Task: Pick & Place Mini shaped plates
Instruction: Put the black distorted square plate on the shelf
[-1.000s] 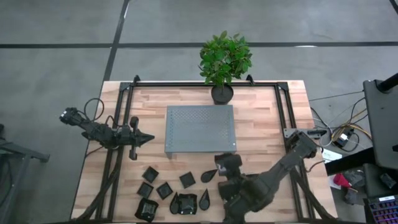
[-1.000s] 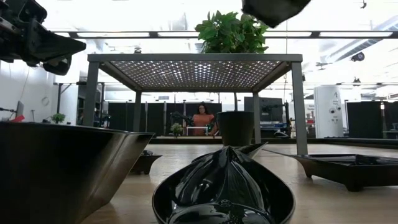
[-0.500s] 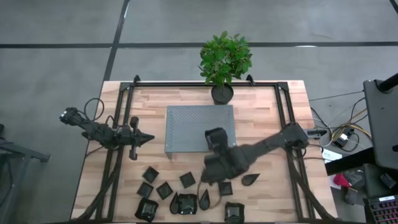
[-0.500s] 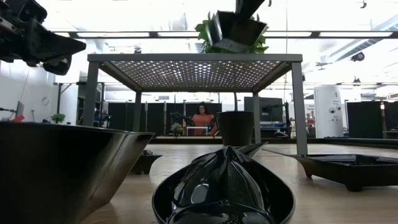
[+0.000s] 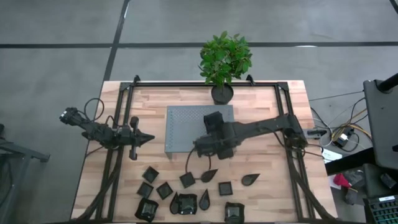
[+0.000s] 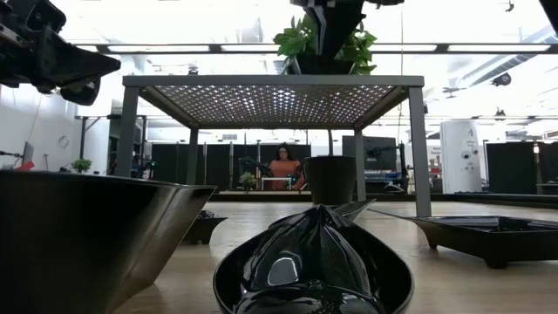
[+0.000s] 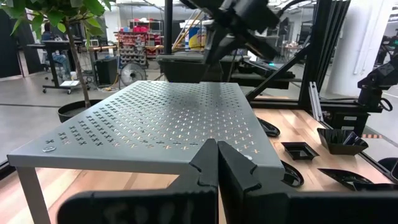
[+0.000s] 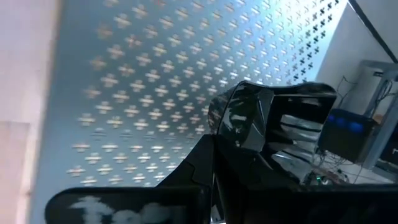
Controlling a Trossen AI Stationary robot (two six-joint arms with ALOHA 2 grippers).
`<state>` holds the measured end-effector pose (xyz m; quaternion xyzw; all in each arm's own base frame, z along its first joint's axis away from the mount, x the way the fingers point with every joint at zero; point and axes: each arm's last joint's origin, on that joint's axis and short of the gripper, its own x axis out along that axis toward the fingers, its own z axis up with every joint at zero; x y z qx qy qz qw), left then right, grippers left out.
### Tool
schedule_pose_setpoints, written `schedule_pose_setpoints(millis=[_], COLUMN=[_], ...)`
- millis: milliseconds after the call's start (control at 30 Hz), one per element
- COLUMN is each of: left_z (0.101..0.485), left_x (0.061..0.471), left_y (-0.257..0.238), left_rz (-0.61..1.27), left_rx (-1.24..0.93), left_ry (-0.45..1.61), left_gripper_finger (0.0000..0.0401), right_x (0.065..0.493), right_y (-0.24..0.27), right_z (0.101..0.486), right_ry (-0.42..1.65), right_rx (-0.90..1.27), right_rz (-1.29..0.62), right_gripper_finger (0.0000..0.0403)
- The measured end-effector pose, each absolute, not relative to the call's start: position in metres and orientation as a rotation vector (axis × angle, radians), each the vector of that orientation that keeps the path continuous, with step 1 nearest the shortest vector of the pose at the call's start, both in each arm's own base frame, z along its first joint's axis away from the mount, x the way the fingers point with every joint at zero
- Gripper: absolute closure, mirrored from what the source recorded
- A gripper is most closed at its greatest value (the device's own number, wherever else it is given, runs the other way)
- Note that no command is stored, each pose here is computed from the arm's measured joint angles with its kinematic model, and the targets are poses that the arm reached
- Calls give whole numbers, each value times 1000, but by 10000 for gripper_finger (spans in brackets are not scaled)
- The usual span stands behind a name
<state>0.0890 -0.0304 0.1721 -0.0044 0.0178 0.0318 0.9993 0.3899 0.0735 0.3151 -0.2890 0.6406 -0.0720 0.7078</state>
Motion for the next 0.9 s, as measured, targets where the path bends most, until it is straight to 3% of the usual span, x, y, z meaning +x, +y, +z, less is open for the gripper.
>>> schedule_pose_setpoints(millis=[333, 600, 900], left_z=[172, 172, 172], left_x=[89, 89, 89], left_y=[-30, -30, -30], left_rz=[63, 63, 64], left_rx=[-9, -9, -9], left_ry=[36, 36, 36], left_gripper_finger=[401, 401, 401], right_x=[392, 365, 346], right_y=[61, 57, 45], right_z=[327, 338, 320], right_ry=[1337, 1290, 1240], right_rx=[-536, -483, -532], right_rz=[-159, -172, -171], right_gripper_finger=[394, 394, 394])
